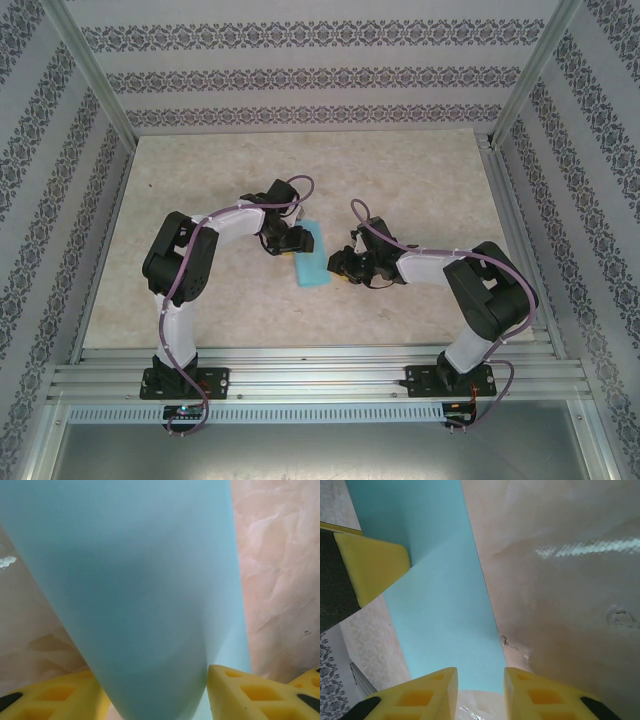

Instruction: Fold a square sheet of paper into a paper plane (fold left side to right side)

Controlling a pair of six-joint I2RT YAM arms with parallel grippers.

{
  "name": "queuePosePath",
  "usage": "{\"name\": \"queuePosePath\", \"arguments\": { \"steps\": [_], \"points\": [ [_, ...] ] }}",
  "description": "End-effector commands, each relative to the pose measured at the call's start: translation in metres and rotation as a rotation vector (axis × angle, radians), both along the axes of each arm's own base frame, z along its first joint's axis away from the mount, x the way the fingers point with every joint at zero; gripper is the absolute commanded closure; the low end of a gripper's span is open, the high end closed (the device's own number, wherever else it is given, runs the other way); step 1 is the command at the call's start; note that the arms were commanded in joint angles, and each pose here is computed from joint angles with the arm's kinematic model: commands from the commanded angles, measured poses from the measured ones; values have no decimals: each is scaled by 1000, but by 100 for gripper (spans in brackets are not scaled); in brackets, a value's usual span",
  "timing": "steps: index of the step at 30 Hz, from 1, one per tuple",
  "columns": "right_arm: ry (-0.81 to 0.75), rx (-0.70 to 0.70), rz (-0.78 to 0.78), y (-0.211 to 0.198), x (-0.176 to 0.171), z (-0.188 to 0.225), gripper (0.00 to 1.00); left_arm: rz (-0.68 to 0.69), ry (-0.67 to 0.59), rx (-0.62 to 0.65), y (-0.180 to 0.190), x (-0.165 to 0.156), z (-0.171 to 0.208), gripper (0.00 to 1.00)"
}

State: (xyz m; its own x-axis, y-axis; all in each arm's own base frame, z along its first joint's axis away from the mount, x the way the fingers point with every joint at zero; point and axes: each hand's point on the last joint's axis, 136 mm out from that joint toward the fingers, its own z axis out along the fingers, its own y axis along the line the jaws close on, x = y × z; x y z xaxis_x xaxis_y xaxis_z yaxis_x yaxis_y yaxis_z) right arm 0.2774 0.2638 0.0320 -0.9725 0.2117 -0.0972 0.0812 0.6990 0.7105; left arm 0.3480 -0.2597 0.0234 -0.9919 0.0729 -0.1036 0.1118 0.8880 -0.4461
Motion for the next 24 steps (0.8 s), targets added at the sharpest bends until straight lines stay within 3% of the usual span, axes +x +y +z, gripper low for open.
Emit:
{"name": "queuePosePath", "arguments": {
  "steps": [1, 24],
  "points": [
    [-37, 23, 2, 7, 8, 11, 70, -60, 78, 92, 5, -27, -47, 46],
    [-61, 12, -25, -6, 11, 22, 70, -93, 72, 100, 4, -32, -48, 46]
  ]
}}
